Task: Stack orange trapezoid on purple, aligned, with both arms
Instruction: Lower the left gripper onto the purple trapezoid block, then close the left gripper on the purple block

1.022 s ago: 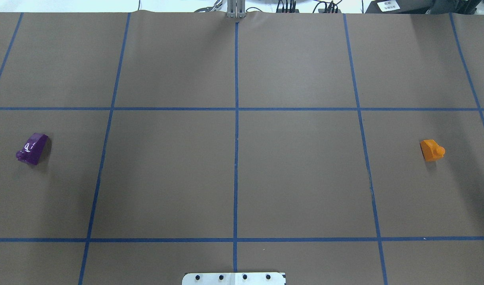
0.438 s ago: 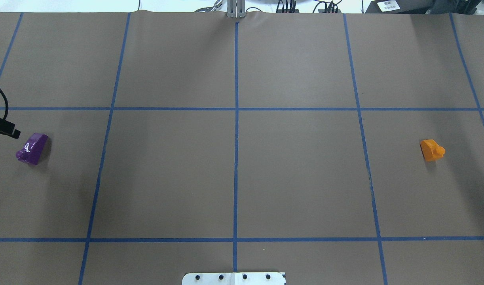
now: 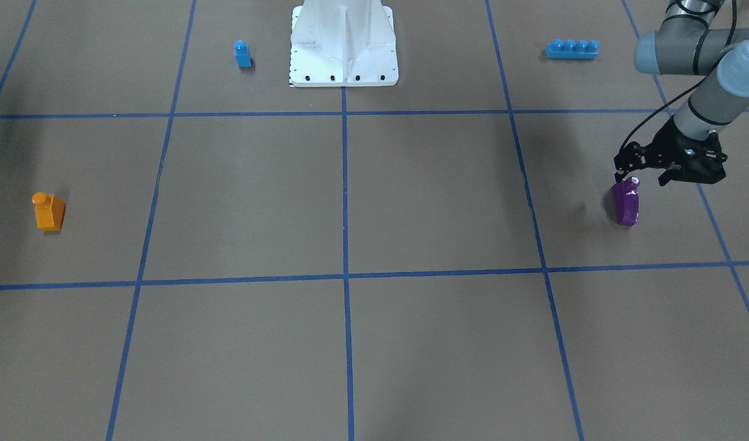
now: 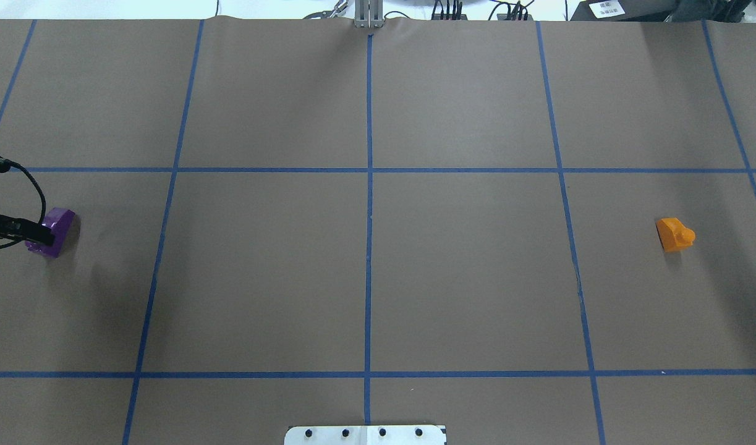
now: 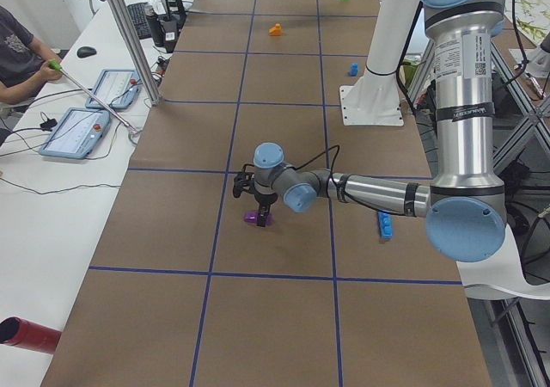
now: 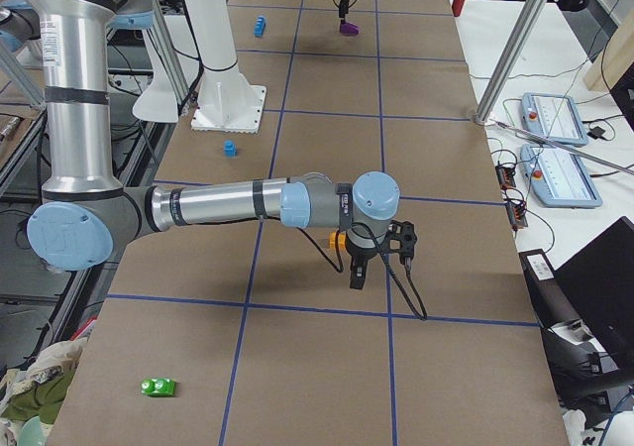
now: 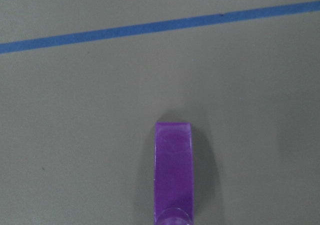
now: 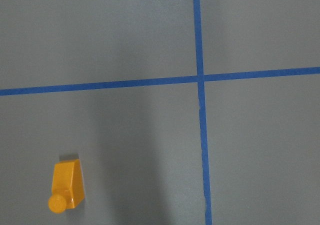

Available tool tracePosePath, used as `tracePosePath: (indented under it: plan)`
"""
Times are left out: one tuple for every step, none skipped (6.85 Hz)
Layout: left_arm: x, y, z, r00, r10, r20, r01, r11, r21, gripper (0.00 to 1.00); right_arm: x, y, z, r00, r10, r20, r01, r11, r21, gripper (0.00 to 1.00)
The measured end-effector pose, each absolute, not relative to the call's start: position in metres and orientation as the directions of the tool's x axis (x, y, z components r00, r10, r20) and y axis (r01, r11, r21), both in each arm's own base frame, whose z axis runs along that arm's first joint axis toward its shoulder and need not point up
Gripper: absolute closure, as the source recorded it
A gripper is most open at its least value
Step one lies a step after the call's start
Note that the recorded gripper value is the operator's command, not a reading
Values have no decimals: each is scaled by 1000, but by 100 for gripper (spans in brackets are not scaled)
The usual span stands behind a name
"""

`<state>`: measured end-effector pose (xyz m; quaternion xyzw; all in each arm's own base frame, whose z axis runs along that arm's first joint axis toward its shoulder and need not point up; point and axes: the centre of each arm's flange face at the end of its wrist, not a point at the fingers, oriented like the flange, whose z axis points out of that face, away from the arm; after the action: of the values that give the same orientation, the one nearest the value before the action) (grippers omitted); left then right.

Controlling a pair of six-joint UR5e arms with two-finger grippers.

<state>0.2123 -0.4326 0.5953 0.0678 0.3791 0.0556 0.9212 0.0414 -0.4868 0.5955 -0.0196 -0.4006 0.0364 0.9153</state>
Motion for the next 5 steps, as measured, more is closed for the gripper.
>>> tracePosePath:
  plan:
    - [217, -434, 604, 705, 160, -691, -55, 984, 172, 7, 41, -487, 596, 676, 82, 732, -51, 997, -65, 0]
    - [222, -435, 606, 702, 167, -693, -59, 982, 177, 13, 41, -487, 595, 676, 81, 732, -51, 997, -63, 0]
    - [225, -436, 606, 699, 171, -694, -62, 982, 180, 20, 41, -487, 594, 676, 80, 732, -51, 997, -61, 0]
    - [227, -435, 606, 697, 174, -695, -66, 981, 180, 38, 42, -487, 593, 676, 79, 733, -52, 997, -60, 0]
    - [228, -435, 606, 697, 177, -695, -69, 981, 180, 59, 42, -488, 593, 676, 79, 733, -51, 997, -59, 0]
